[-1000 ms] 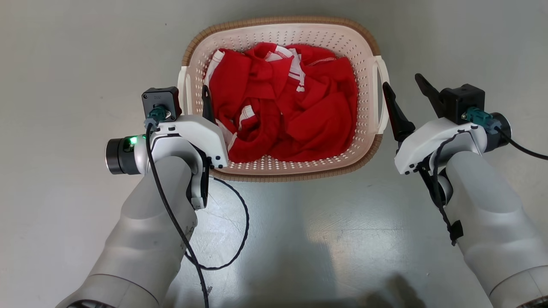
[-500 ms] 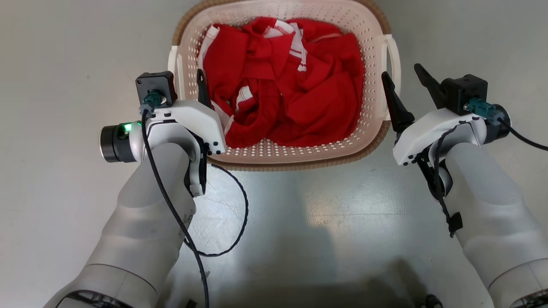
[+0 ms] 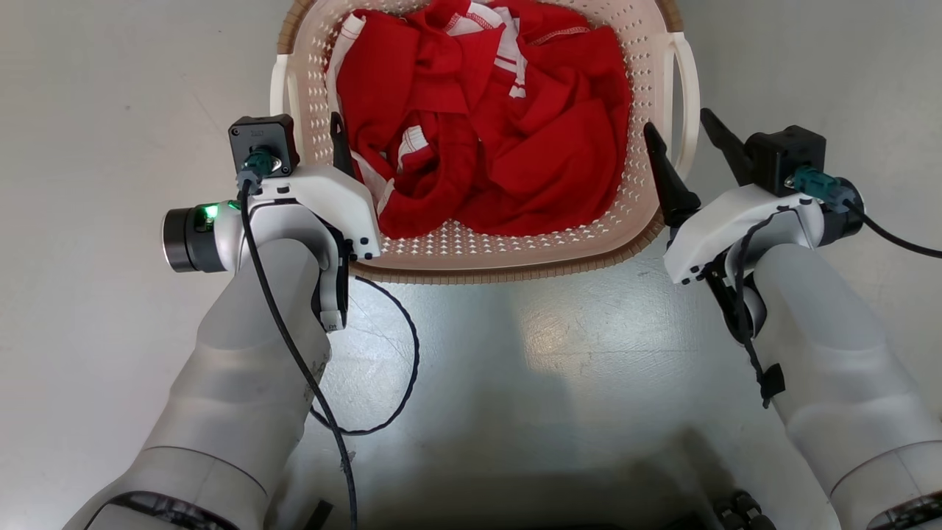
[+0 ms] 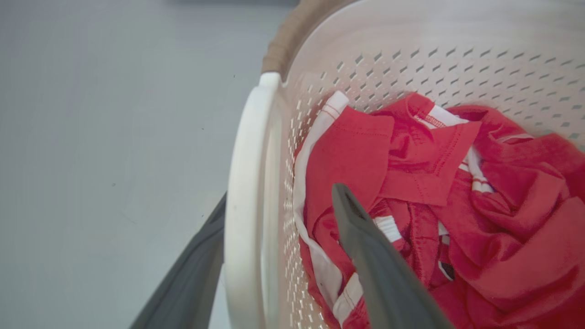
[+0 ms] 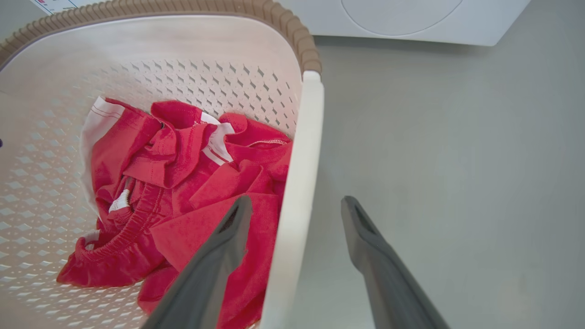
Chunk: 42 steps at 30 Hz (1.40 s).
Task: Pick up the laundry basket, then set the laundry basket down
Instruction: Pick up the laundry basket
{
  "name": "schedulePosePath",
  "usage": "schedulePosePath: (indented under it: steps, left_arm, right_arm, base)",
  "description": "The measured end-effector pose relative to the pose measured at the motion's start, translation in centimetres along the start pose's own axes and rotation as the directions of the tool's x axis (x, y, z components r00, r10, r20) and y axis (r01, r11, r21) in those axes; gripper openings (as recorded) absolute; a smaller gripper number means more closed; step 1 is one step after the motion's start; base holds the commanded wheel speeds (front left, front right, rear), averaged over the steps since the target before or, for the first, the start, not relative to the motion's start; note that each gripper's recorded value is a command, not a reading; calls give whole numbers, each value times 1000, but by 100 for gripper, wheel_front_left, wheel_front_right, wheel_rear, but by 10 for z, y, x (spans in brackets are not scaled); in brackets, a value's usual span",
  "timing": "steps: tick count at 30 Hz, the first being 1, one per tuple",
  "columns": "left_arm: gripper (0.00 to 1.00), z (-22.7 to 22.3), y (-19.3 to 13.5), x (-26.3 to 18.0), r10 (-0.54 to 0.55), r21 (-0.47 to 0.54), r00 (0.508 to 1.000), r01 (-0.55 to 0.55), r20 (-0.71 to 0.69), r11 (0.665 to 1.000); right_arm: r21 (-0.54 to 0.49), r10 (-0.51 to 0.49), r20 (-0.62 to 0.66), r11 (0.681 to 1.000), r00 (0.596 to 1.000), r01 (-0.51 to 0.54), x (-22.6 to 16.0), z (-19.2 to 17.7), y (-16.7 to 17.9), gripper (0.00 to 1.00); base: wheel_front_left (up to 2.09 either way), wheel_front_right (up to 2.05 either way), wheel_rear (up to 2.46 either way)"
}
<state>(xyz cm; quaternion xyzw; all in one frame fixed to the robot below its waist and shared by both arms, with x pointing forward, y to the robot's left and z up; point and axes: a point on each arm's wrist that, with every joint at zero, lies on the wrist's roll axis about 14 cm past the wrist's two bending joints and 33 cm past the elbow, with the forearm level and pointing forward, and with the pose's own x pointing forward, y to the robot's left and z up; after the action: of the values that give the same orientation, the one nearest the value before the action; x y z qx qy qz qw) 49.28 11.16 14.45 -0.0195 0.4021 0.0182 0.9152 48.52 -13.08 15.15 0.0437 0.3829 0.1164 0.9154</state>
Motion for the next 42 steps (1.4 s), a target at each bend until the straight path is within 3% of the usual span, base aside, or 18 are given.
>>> schedulePosePath:
  steps: [32,33,34,35,37,39,41,42]
  left_arm:
    - [100,-15,-1,2,-5,34,998,7,-63,999]
    - [100,-16,-1,2,-5,36,998,7,-64,999]
    - [96,-16,-1,1,-5,38,998,8,-65,999]
    - [49,-16,-1,1,-6,40,998,8,-66,999]
    - [0,-17,-1,2,-5,41,998,8,-69,999]
    - [0,-17,-1,2,-3,39,997,6,-71,999]
    - [0,-16,2,4,-2,45,998,5,-66,999]
    - [0,-15,0,4,-5,43,998,8,-64,999]
  right_arm:
    - [13,11,-32,1000,999,-11,1,-4,5,100]
    - [13,11,-32,1000,999,-10,1,-4,4,91]
    - [14,11,-34,1000,999,-10,1,-4,5,69]
    - [14,11,-35,1000,999,-10,0,-5,5,54]
    - [14,11,-39,1000,999,-11,0,-6,5,40]
    - [17,10,-44,1000,999,-10,0,-8,5,27]
    - [24,7,-51,1000,999,-5,0,-10,4,4]
    - [27,5,-51,1000,999,-3,0,-11,3,0]
  base:
    - [0,0,0]
    - [0,0,0]
    - [0,0,0]
    - [0,0,0]
    - [0,0,0]
    - [0,0,0]
    - [0,0,0]
    - [0,0,0]
